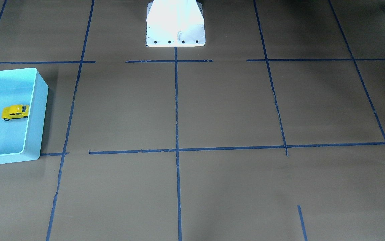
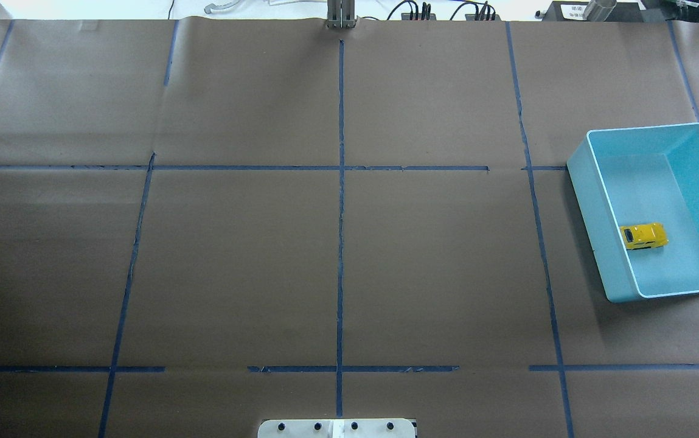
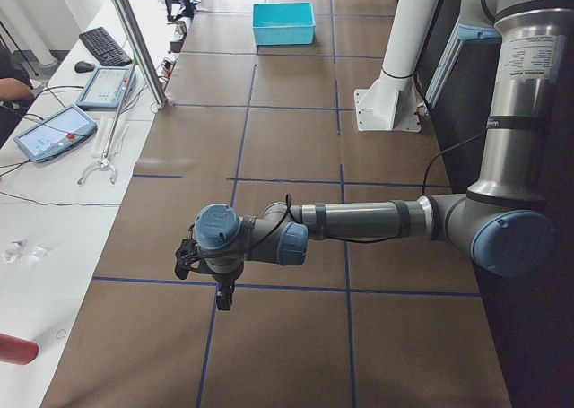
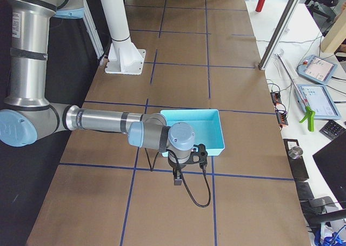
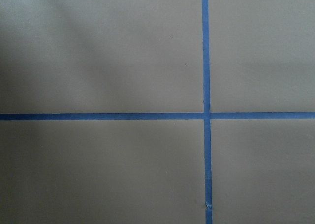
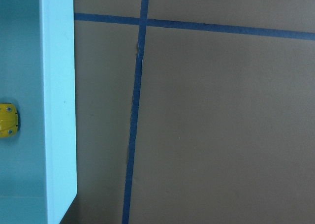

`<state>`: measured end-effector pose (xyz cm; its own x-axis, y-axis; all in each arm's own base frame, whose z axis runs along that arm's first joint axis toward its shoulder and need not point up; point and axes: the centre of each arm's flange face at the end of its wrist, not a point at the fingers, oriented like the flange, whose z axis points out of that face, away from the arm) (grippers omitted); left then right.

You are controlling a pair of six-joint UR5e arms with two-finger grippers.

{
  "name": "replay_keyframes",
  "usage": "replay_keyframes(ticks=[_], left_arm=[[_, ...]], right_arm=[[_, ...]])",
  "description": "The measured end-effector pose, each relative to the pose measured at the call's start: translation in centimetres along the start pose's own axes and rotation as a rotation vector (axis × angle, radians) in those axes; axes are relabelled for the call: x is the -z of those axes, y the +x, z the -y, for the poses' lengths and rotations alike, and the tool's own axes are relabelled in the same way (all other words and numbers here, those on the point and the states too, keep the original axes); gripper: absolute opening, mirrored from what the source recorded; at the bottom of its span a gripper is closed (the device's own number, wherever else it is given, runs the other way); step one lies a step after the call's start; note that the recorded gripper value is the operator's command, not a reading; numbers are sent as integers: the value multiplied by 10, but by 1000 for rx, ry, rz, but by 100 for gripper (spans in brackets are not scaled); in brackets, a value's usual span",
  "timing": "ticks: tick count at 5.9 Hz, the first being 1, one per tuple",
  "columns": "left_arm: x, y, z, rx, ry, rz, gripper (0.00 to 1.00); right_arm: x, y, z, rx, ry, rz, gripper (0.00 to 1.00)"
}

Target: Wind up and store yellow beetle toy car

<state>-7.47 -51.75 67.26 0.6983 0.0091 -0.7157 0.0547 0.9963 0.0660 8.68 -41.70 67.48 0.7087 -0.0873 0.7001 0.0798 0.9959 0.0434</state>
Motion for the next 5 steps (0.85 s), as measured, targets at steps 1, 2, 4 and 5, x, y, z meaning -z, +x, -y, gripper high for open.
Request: replay_keyframes(ticks=[1,2,4,5], left_arm=[[-1,1,0,-1,-2,0,100],[-1,1,0,-1,-3,0,100],[-2,1,0,-1,-4,0,100],[-2,1,0,-1,-4,1,100]], right_arm=[[2,-3,6,11,11,-2,100],[6,-10,16,5,18,-6,100],[5,-16,26,-22,11,-45,100],[4,-15,26,-25,7,-58,100]])
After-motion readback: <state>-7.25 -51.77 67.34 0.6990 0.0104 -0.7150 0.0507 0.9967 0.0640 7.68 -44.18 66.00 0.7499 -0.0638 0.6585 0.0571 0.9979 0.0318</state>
